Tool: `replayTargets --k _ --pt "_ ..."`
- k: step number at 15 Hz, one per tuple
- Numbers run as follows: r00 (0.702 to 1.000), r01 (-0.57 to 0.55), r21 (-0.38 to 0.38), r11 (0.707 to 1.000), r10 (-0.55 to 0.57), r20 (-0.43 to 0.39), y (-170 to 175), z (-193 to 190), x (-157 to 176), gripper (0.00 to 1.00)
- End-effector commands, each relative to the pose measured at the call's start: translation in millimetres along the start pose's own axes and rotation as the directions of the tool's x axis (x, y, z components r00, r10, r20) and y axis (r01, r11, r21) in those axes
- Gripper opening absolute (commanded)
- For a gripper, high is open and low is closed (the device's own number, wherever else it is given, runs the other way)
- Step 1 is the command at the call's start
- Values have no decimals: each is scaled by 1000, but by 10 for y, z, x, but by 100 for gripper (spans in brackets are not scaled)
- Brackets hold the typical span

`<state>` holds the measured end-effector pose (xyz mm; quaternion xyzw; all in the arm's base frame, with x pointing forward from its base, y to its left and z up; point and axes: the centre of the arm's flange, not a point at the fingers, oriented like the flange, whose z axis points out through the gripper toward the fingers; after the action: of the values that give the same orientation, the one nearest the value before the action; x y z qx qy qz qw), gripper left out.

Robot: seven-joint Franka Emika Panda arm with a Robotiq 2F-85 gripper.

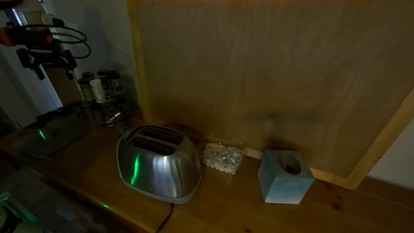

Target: Pick up the spice bottle on the left of the the white bottle and put it on the right of the white bottle on the top shelf of the circular spice rack

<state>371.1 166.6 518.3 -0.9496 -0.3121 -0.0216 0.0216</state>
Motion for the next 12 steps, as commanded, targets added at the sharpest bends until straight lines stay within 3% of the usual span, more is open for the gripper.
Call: replayTargets --k 1,12 --pt "996 -80 -27 996 79 -40 -15 124 257 100" --pt "983 -164 -92 982 155 -101 79 186 433 100"
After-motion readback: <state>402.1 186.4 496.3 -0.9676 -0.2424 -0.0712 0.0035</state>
